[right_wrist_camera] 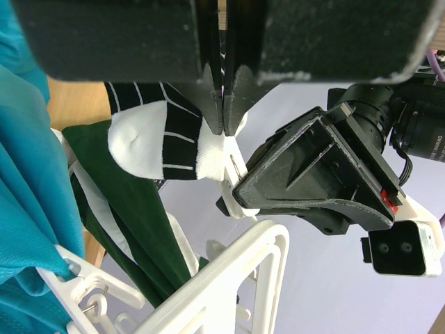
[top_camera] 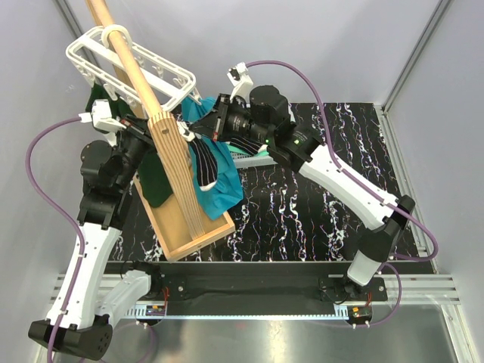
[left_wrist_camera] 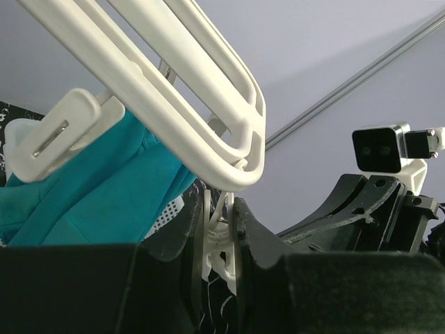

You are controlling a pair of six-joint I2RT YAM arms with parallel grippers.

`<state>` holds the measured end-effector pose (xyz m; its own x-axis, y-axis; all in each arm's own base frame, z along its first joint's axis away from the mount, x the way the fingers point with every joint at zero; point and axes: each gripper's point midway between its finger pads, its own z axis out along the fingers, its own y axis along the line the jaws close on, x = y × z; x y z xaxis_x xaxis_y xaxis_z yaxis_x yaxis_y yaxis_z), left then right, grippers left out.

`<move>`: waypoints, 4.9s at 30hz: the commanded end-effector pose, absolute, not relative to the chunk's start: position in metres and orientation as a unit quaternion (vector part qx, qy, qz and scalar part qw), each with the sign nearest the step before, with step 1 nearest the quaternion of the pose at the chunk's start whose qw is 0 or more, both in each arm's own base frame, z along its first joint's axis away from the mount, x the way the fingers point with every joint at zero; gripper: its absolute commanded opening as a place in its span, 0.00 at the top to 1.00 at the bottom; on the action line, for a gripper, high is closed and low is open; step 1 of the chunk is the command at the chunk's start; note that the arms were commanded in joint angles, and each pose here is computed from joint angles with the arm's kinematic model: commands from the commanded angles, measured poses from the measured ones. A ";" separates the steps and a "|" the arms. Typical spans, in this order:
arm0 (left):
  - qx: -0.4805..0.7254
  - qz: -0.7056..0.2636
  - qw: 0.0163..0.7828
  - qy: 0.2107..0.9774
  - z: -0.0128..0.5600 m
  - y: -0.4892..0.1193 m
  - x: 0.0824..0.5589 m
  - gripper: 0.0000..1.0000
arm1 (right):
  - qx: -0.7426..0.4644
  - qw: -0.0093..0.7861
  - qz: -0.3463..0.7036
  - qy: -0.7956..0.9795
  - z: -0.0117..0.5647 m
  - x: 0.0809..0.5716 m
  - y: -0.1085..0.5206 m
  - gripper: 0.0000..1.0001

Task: Clip the socks to the hanger
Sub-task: Clamp the sock onto the hanger.

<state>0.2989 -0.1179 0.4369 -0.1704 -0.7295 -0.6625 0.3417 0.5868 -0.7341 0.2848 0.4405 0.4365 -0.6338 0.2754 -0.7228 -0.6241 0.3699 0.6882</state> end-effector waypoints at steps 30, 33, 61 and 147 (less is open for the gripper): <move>-0.149 -0.391 0.660 0.624 0.445 -0.099 0.270 0.25 | -0.121 0.439 0.583 0.673 0.470 0.285 0.458 1.00; -0.138 -0.378 0.674 0.620 0.448 -0.094 0.255 0.18 | -0.121 0.442 0.576 0.677 0.467 0.289 0.458 1.00; -0.021 -0.144 0.682 0.717 0.454 -0.051 0.278 0.36 | -0.142 0.490 0.486 0.709 0.451 0.315 0.449 1.00; -0.055 -0.270 0.629 0.727 0.468 -0.084 0.340 0.55 | -0.247 0.483 0.520 0.660 0.423 0.315 0.362 0.13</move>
<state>0.3492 -0.0791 0.4479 -0.2468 -0.4126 -0.8768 0.1974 0.8644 -0.4624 0.3617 0.3422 0.3730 -0.5408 0.1386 -0.8297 -0.6806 0.5076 0.5284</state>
